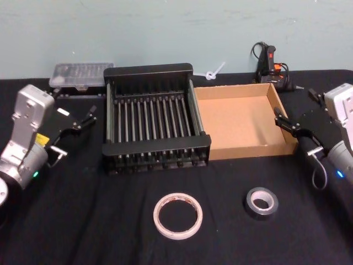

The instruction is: Pick up the white tape and place it into the black box , Pick up the silver tape and place it into the brown box.

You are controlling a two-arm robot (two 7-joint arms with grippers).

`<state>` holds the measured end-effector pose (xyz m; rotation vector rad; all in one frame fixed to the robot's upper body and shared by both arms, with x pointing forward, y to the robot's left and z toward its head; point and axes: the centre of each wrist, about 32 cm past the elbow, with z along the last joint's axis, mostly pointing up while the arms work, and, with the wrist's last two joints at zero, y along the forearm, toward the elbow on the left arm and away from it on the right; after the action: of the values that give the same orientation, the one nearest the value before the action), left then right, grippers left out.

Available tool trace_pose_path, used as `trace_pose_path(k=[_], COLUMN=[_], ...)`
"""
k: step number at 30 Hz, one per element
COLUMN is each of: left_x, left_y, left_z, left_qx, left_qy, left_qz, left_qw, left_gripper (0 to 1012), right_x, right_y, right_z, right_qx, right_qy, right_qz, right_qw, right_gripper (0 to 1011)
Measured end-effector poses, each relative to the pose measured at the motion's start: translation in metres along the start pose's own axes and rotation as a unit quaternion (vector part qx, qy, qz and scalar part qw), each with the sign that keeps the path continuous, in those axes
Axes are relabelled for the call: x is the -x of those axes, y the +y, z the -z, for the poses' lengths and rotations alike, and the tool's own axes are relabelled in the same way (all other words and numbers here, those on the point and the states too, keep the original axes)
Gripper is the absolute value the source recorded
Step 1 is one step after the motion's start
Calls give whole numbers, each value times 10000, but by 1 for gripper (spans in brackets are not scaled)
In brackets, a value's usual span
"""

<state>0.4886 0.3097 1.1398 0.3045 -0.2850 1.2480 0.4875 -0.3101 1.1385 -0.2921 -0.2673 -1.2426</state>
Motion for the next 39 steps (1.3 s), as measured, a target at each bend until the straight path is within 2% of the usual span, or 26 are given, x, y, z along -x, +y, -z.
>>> trace_pose_path(k=[21, 34, 39], left_x=[0, 0, 0], left_y=[0, 0, 0], left_z=[0, -1, 0], left_qx=[0, 1, 0], left_qy=[0, 0, 0], left_qz=[0, 0, 0], left_qw=[10000, 10000, 10000], left_gripper=[1001, 1001, 1001], right_x=[64, 182, 225], right_y=[-187, -418, -519], right_z=[-73, -177, -183], right_qx=[-94, -24, 115], right_qy=[414, 737, 854], right_qz=[-259, -624, -799], right_qw=[9988, 9953, 9931], right_gripper=[1002, 1002, 1002])
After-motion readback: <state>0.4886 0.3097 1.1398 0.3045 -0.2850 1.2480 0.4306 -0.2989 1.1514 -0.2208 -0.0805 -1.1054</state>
